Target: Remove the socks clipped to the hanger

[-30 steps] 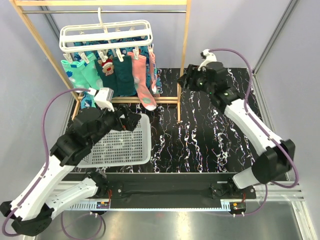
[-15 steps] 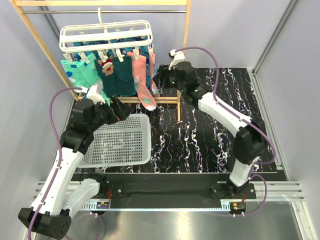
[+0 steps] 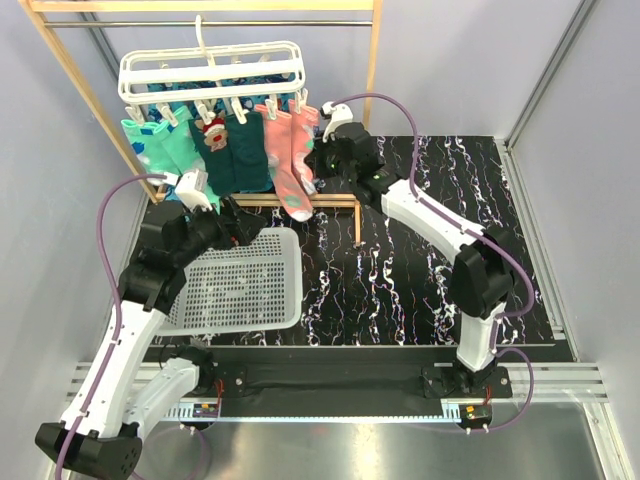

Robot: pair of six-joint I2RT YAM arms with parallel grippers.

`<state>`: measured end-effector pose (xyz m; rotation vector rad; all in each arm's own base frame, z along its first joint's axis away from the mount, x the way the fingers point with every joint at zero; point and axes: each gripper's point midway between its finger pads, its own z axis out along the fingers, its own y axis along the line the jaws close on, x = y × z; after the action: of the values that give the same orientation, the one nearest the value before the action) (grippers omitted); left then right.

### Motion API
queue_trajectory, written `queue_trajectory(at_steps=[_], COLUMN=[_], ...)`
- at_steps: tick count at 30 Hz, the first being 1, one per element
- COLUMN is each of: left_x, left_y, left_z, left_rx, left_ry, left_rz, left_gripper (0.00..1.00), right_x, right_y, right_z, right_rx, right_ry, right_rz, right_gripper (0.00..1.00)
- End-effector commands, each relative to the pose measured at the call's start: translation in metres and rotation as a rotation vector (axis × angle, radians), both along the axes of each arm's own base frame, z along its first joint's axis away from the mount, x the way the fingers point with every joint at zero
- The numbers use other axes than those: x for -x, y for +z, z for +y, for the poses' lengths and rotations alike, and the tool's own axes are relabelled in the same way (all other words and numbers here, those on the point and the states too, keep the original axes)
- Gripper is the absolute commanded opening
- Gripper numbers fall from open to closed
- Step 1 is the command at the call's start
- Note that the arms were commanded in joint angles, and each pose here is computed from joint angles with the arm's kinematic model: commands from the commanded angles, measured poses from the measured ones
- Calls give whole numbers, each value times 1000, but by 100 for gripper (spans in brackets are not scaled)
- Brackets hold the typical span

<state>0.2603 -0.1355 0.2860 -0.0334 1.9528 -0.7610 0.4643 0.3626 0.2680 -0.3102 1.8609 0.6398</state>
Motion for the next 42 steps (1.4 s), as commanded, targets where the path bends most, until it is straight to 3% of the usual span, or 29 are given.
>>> queue_trajectory(at_steps=[1, 8, 14, 21, 25, 32, 35, 39, 40, 42], left_x=[-5, -22, -30, -33, -46, -61, -62, -59, -57, -55], left_y=[24, 46, 66, 93, 90, 79, 71, 75, 77, 78], left_z=[-8, -33, -62, -89, -99, -108, -109, -113, -113, -113], left_rx=[22, 51, 22, 56, 50, 26, 9, 27, 29, 27], left_ry=[-49, -112, -216, -261, -232, -196, -188, -215, -222, -232], left_rz=[-106, -165, -223, -348, -346, -335, -325, -356, -361, -367], left_gripper=[85, 79, 88, 94, 96, 91, 82, 40, 22, 1], right_x=[32, 85, 115, 133, 141, 145, 148, 149, 149, 146], right_y=[77, 106, 135, 151, 150, 147, 146, 144, 144, 141], right_z=[-7, -13, -17, -14, -7, -1, 0, 2, 1, 0], right_rx=[-84, -181, -288, -378, -452, -510, -525, -529, -525, -505], right_ry=[30, 146, 202, 250, 292, 315, 323, 339, 331, 320], right_rz=[-60, 24, 52, 97, 133, 181, 193, 201, 206, 203], right_gripper=[0, 0, 0, 0, 0, 0, 0, 4, 5, 18])
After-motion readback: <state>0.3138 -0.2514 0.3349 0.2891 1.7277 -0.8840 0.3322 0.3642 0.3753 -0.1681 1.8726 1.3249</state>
